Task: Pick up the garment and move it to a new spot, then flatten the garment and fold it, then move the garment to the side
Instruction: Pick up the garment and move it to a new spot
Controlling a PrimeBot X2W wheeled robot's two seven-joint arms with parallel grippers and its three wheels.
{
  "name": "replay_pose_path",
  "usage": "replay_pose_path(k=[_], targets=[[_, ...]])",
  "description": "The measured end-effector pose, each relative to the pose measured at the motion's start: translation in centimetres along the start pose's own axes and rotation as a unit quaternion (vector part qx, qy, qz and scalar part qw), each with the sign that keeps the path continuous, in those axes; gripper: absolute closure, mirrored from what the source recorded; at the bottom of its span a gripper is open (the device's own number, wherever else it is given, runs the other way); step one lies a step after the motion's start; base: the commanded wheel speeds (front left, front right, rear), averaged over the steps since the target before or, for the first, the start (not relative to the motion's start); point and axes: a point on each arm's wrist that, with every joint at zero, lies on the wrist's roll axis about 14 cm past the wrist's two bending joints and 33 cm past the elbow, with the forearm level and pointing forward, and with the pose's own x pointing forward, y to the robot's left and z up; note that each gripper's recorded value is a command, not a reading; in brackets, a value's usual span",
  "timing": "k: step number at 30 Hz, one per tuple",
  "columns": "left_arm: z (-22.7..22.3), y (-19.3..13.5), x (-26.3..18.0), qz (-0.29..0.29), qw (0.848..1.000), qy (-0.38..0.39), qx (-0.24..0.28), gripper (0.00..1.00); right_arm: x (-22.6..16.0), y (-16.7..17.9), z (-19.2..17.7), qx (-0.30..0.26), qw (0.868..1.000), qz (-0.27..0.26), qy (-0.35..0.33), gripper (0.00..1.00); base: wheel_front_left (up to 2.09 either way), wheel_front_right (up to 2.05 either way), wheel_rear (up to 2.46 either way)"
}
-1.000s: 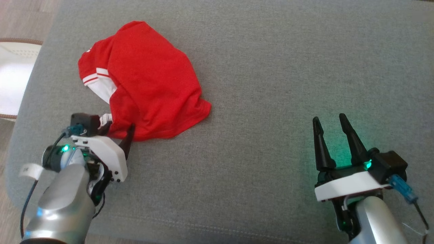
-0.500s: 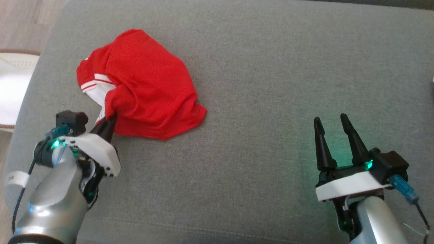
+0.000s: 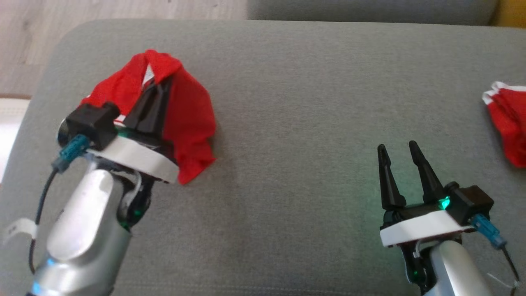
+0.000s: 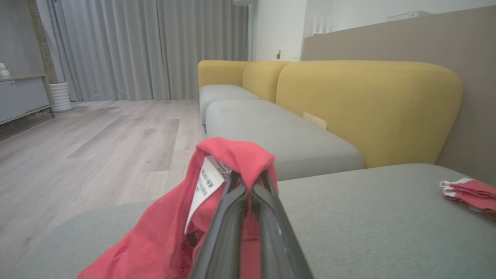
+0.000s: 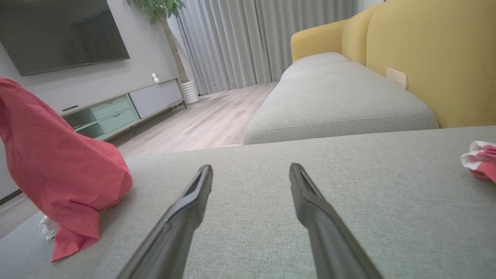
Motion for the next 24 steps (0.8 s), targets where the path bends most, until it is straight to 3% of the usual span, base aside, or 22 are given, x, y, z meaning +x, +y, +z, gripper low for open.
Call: replay_pose_path(k=[5, 10, 17, 24], targets=[[2.7, -4.8, 1.8, -0.057, 0.997, -0.055, -0.012, 1.00, -1.0, -1.4, 0.4, 0.000, 1.000, -0.023, -0.005, 0.00, 0.00, 0.00, 0.00], [2.7, -10.1, 3.3, -0.121, 0.990, -0.066, -0.042, 1.00, -2.3, -3.0, 0.7, 0.002, 0.999, -0.051, -0.009, 0.00, 0.00, 0.00, 0.00], [3.1, -17.9, 5.7, -0.220, 0.970, -0.080, -0.071, 1.00, -4.3, -5.8, 0.7, 0.002, 0.995, -0.099, -0.008, 0.00, 0.00, 0.00, 0.00], [0.7, -22.0, 8.0, -0.268, 0.959, -0.051, -0.079, 1.00, -5.8, -7.6, 0.4, 0.011, 0.991, -0.135, -0.004, 0.00, 0.00, 0.00, 0.00]])
